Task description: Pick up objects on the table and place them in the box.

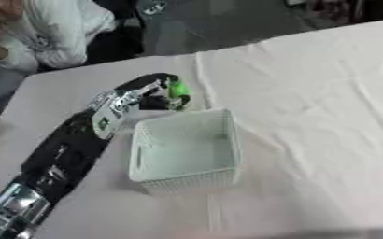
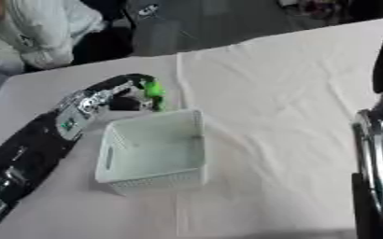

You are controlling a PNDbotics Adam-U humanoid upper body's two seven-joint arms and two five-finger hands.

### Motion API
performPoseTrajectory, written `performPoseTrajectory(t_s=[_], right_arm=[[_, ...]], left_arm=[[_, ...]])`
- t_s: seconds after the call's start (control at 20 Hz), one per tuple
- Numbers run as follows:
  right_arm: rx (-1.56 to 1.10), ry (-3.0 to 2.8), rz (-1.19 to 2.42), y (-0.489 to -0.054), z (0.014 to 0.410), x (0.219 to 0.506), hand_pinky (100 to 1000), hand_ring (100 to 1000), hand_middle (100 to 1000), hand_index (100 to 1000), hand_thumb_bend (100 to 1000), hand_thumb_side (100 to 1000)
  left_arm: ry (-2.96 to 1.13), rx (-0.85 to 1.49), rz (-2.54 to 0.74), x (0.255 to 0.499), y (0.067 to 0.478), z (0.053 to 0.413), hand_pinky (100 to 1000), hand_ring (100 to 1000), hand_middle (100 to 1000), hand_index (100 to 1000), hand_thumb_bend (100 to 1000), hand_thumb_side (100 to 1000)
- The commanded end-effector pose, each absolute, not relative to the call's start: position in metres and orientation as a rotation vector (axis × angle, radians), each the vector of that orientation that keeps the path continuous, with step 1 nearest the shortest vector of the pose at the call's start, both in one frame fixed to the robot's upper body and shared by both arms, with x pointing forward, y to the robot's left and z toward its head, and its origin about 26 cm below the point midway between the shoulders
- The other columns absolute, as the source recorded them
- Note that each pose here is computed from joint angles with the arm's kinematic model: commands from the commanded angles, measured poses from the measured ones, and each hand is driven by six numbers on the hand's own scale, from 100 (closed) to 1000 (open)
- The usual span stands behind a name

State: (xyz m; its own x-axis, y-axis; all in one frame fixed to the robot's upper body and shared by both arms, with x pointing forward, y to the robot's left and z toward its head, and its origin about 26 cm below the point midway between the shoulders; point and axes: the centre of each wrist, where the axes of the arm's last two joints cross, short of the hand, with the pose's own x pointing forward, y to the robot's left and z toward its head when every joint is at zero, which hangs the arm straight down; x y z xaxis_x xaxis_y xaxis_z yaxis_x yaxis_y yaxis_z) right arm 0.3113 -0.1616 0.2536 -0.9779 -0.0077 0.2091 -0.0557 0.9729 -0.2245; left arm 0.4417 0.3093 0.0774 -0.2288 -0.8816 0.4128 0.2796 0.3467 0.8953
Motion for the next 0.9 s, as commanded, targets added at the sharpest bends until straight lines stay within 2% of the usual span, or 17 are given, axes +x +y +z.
performPoseTrajectory(t_s=[0.05, 0.9], right_arm=[[0.065, -2.952, 0.338, -0.1583, 0.263, 0.3071, 277, 457, 520, 568, 100, 1000], [0.072, -2.953, 0.336, -0.1576, 0.2633, 0.3065, 276, 457, 520, 569, 100, 1000]], left_arm=[[-1.412, 0.632, -1.184, 0.446, 0.3145, 0.0874, 966, 872, 966, 1000, 1000, 848], [-1.428, 0.64, -1.101, 0.4505, 0.3181, 0.088, 945, 856, 958, 1000, 1000, 846]])
